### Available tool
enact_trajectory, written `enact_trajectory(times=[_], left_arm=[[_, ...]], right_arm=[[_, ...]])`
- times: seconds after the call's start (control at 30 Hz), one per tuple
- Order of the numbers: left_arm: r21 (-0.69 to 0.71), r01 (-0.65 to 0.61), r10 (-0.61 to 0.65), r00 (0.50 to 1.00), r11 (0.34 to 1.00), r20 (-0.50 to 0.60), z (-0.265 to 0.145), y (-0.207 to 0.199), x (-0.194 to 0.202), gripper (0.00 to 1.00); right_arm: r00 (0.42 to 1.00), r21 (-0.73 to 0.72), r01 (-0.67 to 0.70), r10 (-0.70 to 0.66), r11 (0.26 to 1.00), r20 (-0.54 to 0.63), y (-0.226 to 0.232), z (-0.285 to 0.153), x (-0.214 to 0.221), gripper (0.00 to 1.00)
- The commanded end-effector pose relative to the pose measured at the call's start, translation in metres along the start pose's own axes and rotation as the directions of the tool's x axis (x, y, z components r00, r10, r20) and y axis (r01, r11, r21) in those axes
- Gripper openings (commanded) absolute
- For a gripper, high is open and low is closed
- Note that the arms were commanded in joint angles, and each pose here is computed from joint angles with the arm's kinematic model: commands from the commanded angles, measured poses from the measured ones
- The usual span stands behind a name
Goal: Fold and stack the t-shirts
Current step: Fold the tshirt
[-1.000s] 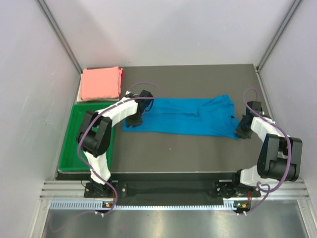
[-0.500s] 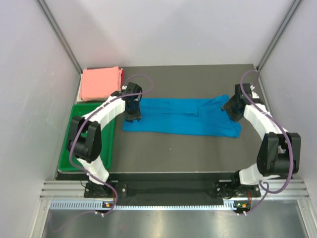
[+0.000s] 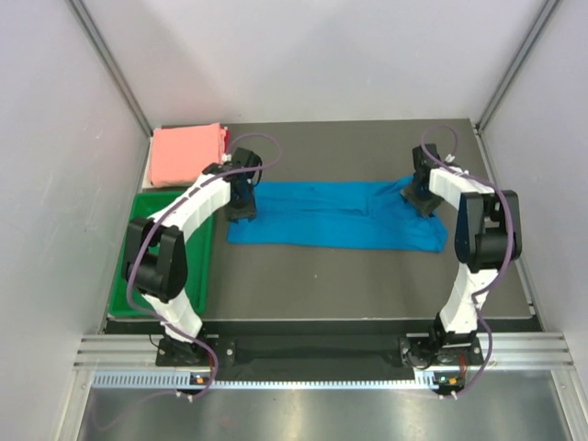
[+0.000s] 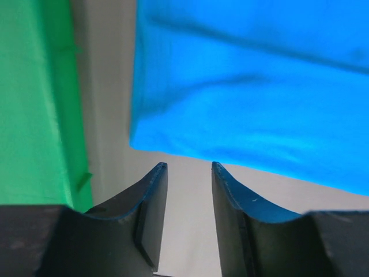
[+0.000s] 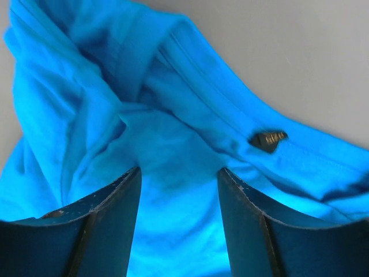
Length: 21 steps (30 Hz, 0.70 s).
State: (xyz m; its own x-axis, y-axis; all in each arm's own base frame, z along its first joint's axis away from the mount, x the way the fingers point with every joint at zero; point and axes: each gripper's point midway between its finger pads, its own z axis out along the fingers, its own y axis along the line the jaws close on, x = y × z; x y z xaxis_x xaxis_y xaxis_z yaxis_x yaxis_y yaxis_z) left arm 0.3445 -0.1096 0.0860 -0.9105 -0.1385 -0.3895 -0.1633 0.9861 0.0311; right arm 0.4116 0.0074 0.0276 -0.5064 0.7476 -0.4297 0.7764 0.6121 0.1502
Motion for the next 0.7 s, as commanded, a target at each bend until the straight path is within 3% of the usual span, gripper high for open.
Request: enact_trajectory(times=[0.0, 0.27, 0.3, 0.47, 0.53, 0.6, 0.67], left_arm=[[0.006, 0.017, -0.018, 0.989, 1.000, 0.147, -0.046, 0.006, -0.039, 0.43], [0.152, -0.011, -0.023, 0.975, 0.988, 0.221, -0.084, -0.016, -0.062, 0.44], [0.190, -0.028, -0.015, 0.975, 0.981, 0.222, -0.085, -0.023, -0.063, 0.44], [0.320, -0.071, 0.010, 0.982, 0.945, 0.187, -0.078, -0.047, -0.048, 0.44], [0.349, -0.070, 0.022, 0.990, 0.934, 0.137, -0.067, -0.052, -0.033, 0.44], [0.388, -0.083, 0.038, 0.992, 0.918, 0.121, -0.061, -0.059, -0.025, 0.44], [0.408, -0.111, 0.079, 0.992, 0.906, 0.094, -0.049, -0.066, -0.008, 0.44]], right_arm=[[0.996, 0.034, 0.074, -0.075, 0.997, 0.044, 0.009, 0.034, -0.017, 0.55], [0.979, 0.021, 0.188, -0.189, 0.982, 0.076, 0.034, 0.066, -0.076, 0.55], [0.979, -0.062, 0.191, -0.185, 0.980, 0.086, 0.058, 0.062, -0.091, 0.55], [0.963, -0.162, 0.265, -0.252, 0.951, 0.098, 0.100, 0.090, -0.120, 0.55], [0.963, -0.296, 0.264, -0.233, 0.918, 0.136, 0.132, 0.083, -0.140, 0.57], [0.964, -0.444, 0.264, -0.216, 0.856, 0.158, 0.161, 0.081, -0.146, 0.67], [0.960, -0.530, 0.278, -0.211, 0.801, 0.185, 0.178, 0.075, -0.150, 0.71]])
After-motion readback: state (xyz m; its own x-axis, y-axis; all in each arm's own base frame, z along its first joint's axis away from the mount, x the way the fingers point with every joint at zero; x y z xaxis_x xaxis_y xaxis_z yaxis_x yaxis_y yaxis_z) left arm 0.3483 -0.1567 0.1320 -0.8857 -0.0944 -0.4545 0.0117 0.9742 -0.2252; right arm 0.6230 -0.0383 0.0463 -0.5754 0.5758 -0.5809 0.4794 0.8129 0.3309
